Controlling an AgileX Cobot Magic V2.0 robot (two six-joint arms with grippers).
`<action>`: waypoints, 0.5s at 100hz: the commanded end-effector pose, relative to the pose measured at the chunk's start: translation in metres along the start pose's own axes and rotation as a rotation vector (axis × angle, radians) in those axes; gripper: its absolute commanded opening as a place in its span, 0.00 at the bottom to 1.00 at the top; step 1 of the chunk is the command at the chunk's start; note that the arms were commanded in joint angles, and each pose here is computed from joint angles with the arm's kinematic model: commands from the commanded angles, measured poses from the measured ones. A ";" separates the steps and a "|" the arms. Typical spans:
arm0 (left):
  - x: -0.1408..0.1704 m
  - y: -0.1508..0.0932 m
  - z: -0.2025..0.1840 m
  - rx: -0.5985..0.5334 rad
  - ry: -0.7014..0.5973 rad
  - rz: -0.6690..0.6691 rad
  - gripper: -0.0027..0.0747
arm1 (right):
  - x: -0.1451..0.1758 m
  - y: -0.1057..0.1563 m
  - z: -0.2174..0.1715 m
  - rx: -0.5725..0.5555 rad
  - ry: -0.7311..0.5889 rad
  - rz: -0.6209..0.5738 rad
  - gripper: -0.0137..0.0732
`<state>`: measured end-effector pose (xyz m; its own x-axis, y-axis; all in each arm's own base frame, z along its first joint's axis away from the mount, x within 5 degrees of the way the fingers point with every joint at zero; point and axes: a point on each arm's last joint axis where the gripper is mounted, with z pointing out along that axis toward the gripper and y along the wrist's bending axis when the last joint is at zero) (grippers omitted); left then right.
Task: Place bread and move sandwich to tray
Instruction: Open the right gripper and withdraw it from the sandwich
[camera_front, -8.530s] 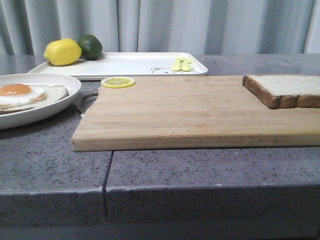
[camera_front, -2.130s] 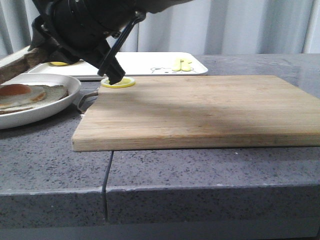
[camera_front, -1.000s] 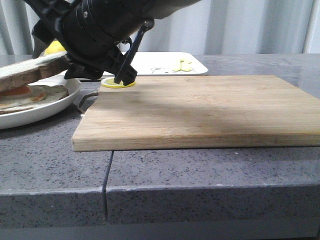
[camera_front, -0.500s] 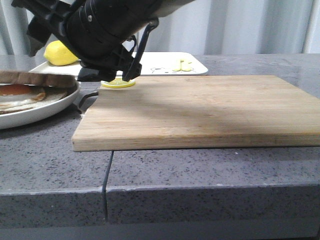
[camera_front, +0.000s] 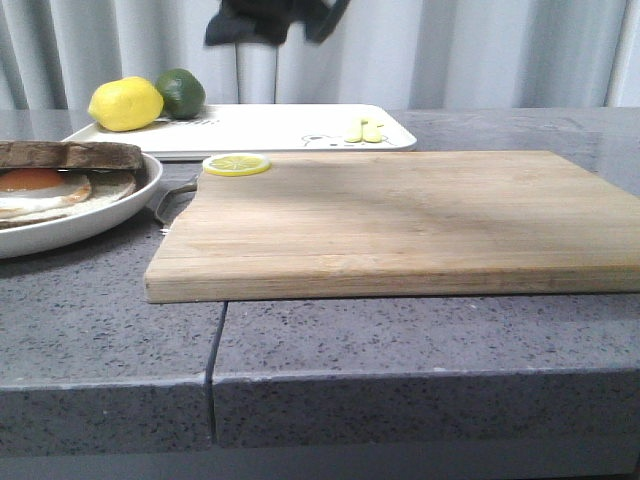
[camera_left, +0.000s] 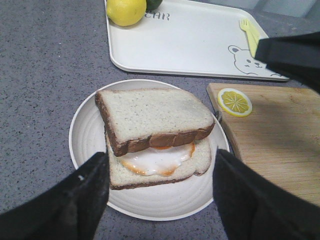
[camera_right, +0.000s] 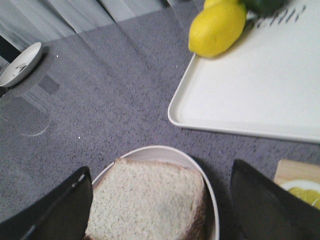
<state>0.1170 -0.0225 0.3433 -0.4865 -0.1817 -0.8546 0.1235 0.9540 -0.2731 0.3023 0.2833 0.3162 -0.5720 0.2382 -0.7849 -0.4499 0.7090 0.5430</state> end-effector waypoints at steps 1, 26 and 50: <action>-0.015 -0.003 -0.005 0.012 -0.092 -0.020 0.58 | -0.038 0.012 -0.037 -0.034 -0.118 -0.073 0.82; -0.015 -0.003 -0.005 0.012 -0.092 -0.020 0.58 | -0.061 -0.017 -0.099 0.047 -0.200 -0.203 0.82; -0.015 -0.003 -0.005 0.012 -0.092 -0.020 0.58 | -0.070 -0.051 -0.182 0.190 -0.286 -0.278 0.82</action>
<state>0.1170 -0.0225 0.3433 -0.4865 -0.1817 -0.8546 0.1235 0.9540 -0.2731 0.2609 0.1416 0.3716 -0.3390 0.1646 -0.9263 -0.4423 0.8411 0.3114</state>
